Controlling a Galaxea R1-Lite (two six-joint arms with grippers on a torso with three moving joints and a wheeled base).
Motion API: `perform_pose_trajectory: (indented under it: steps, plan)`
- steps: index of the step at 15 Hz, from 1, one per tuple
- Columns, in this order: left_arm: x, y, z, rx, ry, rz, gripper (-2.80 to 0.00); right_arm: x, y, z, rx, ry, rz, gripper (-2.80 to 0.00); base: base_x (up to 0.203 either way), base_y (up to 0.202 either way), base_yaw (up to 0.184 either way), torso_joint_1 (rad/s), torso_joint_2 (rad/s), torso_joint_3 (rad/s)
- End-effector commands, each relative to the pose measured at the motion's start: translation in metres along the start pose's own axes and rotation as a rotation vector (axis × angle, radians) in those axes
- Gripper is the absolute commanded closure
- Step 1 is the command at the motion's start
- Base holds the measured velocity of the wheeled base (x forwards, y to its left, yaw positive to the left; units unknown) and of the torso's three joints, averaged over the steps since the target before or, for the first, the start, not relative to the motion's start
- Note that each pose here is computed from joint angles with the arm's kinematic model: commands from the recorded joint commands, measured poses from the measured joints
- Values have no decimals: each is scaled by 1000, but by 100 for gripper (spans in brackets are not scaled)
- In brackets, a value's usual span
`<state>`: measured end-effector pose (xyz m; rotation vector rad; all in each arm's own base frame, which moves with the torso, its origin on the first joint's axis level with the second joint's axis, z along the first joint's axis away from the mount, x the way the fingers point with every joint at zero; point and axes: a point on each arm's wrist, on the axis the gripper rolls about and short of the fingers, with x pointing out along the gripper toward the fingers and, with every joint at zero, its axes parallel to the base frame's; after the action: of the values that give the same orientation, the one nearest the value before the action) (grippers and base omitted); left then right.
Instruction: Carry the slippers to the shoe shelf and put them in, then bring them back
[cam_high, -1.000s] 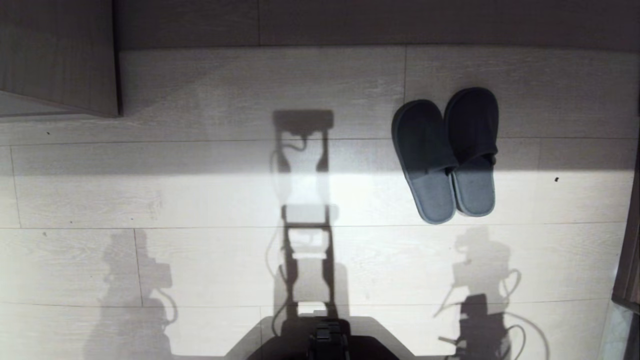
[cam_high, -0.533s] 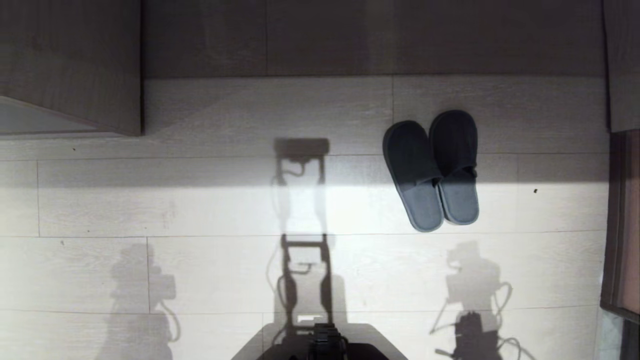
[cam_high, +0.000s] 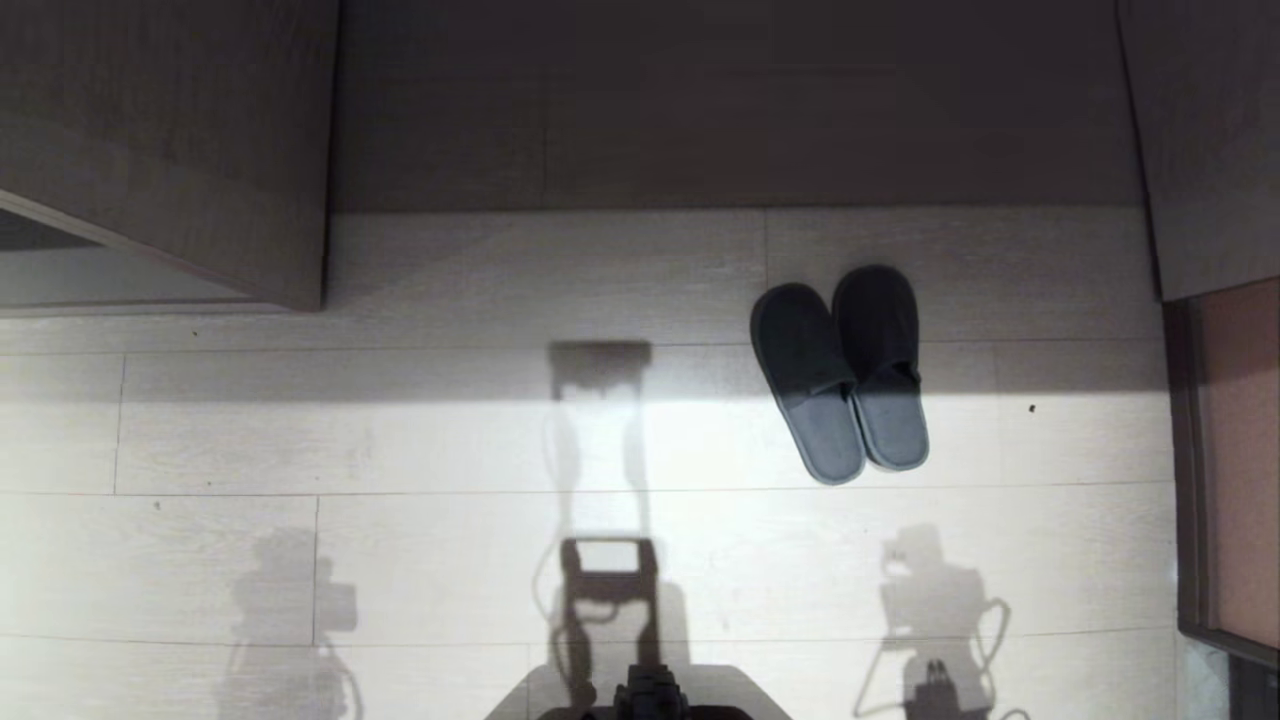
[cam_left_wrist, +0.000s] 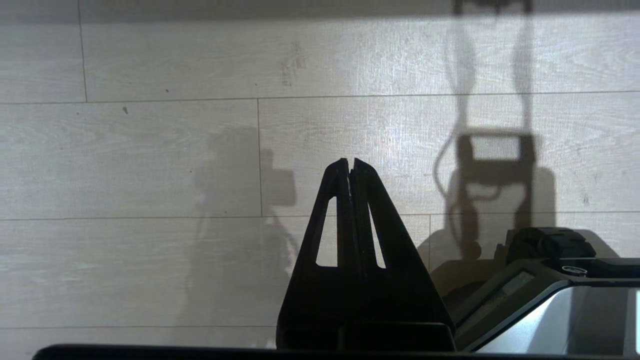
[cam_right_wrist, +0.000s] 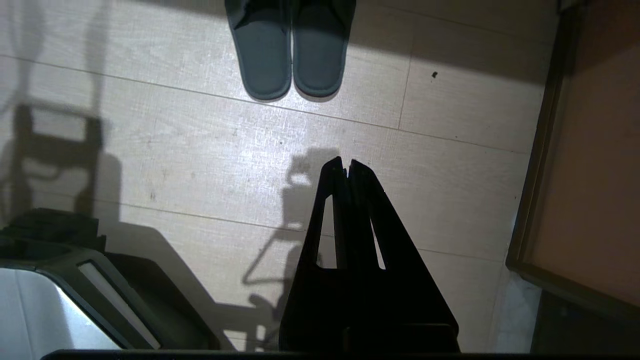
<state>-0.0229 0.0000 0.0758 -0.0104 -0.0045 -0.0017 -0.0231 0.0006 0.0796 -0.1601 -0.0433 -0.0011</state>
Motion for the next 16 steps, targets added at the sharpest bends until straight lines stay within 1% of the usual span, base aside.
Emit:
perform_pose_trajectory:
  steps: [1, 16]
  plan:
    - [0, 0, 0, 0, 1, 0, 0, 0, 0, 0, 0, 3, 0, 0, 0, 0, 0, 2, 2, 204]
    - [0, 0, 0, 0, 0, 0, 0, 0, 0, 0, 0, 3, 0, 0, 0, 0, 0, 1, 2, 201]
